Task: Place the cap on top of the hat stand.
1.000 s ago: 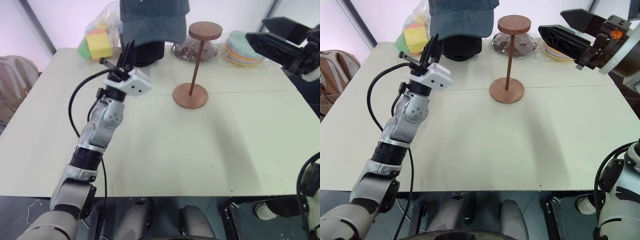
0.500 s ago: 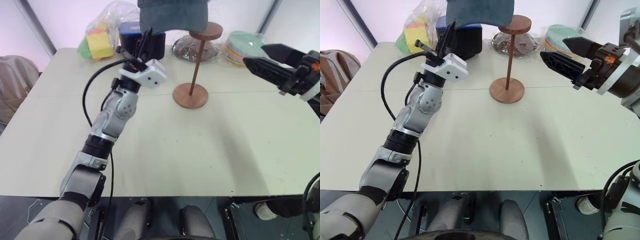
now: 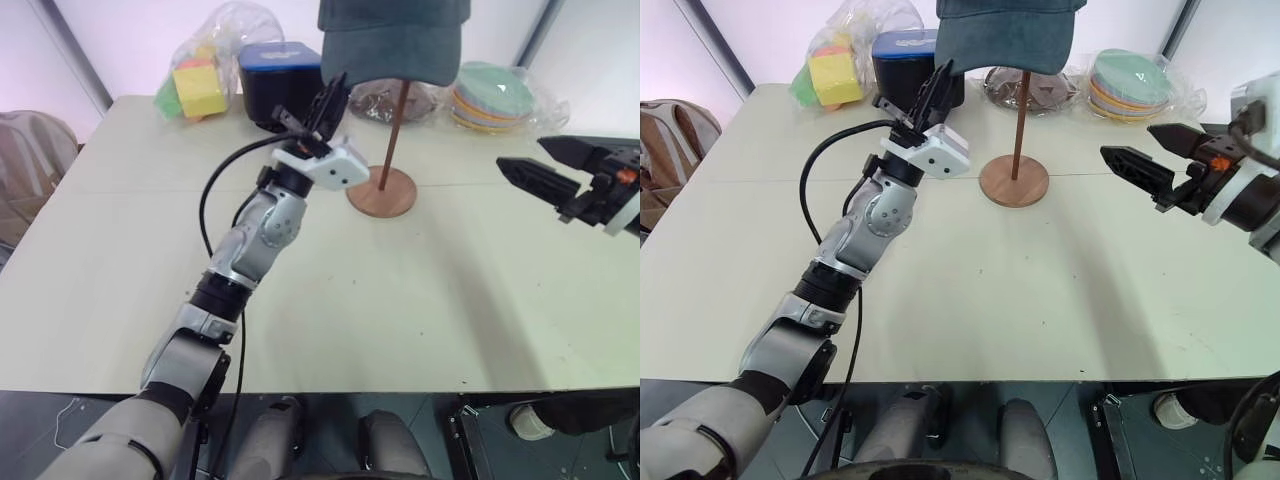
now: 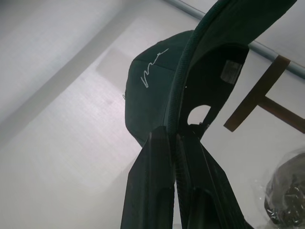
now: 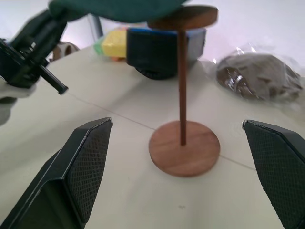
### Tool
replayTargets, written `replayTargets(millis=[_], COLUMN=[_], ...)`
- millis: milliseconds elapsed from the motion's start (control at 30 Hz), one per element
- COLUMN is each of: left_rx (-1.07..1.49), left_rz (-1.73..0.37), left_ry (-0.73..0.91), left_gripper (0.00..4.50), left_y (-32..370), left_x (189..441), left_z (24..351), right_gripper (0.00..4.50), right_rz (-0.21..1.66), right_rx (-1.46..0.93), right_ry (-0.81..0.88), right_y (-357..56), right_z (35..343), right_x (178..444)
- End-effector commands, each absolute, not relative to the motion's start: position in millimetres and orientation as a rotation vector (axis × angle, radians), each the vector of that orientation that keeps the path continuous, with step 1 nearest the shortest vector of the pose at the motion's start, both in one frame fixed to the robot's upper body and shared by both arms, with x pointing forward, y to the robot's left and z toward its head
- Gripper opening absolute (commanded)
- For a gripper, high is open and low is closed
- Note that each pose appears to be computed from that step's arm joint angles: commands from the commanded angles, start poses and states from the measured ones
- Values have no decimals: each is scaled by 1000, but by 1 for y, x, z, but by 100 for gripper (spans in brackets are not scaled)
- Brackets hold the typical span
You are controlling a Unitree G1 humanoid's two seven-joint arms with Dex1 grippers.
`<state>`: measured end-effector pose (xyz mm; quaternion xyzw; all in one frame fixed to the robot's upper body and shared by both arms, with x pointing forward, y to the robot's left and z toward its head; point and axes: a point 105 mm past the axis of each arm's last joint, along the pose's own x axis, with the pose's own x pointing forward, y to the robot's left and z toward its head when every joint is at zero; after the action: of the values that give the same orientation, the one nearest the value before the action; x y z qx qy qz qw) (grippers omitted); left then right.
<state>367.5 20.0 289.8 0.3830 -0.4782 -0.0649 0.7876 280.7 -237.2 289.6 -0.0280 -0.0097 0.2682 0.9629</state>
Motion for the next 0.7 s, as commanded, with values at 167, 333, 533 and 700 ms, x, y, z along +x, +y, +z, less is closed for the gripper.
replayTargets(millis=[167, 333, 533, 700], left_rx=[825, 891, 970, 996], left_rz=[-176, -195, -195, -194], left_ry=[-1079, -1050, -1011, -1003], left_gripper=[2, 2, 2, 2], left_y=[7, 5, 3, -4], left_x=[361, 365, 369, 367], left_z=[287, 265, 241, 230], right_gripper=[450, 450, 450, 450], right_rz=[527, 519, 515, 510], right_rx=[-89, -93, -101, -109], right_ry=[-107, -105, -99, -91], right_y=[-238, -238, -237, -237], right_z=[307, 306, 304, 303], right_x=[273, 273, 274, 275])
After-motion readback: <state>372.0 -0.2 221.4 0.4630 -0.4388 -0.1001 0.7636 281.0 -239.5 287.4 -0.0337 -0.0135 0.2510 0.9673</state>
